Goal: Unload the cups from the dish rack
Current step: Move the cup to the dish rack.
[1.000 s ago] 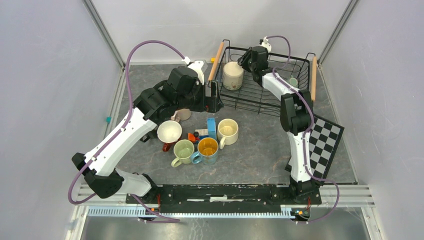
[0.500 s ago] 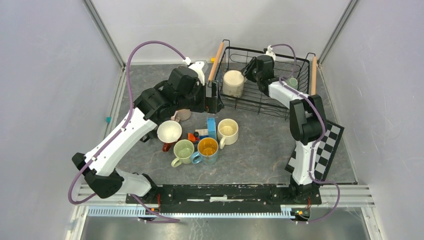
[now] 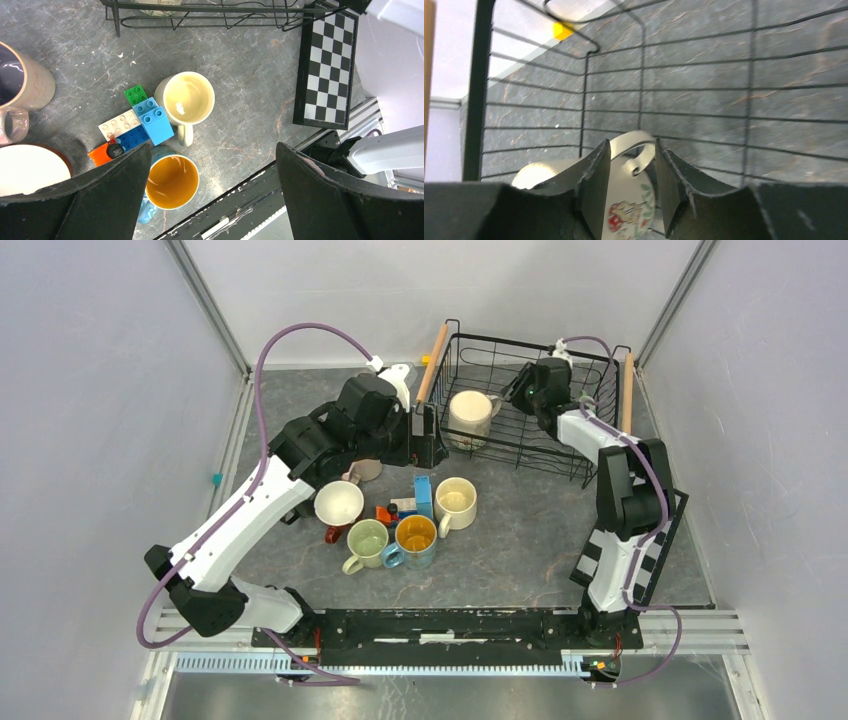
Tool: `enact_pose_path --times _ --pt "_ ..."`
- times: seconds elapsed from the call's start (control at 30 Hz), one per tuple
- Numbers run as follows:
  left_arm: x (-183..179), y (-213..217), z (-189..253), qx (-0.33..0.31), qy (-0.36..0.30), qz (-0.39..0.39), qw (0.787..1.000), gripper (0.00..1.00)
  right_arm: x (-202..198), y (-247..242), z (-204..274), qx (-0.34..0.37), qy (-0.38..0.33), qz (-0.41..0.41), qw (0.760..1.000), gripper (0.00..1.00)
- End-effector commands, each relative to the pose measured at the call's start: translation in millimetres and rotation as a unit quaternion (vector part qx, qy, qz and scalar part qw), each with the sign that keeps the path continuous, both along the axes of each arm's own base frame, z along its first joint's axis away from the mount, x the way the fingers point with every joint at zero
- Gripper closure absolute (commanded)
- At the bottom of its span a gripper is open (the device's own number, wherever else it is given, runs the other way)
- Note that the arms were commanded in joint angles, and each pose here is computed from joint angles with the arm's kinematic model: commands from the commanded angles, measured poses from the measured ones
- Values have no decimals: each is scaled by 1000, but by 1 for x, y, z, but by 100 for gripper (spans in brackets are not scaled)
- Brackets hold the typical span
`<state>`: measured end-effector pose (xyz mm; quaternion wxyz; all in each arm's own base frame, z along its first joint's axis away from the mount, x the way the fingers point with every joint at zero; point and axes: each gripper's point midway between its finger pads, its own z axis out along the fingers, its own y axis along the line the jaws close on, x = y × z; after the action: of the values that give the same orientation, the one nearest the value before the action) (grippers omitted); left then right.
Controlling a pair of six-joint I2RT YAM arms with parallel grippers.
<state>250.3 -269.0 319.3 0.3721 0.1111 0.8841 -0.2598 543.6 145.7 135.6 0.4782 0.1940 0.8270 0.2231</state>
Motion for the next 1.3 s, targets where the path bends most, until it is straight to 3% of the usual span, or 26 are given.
enact_pose_path --times 0.0,0.17,0.37,0.6,0.9,1.27 --pt "0 0 9 -5 -25 -20 999 0 19 -29 19 -8 -9 4 1000 54" --pt "1 -5 8 -8 -21 -25 999 0 56 -16 15 -37 10 66 997 40" --pt "5 -8 6 -6 -18 -25 1000 0 84 2 -2 -55 19 140 989 40" --pt "2 -17 1 -10 -2 -44 999 0 72 13 -12 -85 -9 195 977 40" --pt "3 -20 -3 -10 5 -45 999 0 47 13 -30 -120 22 244 962 41" --pt "-1 -21 -6 -10 11 -53 998 0 3 4 -24 -131 33 251 958 43"
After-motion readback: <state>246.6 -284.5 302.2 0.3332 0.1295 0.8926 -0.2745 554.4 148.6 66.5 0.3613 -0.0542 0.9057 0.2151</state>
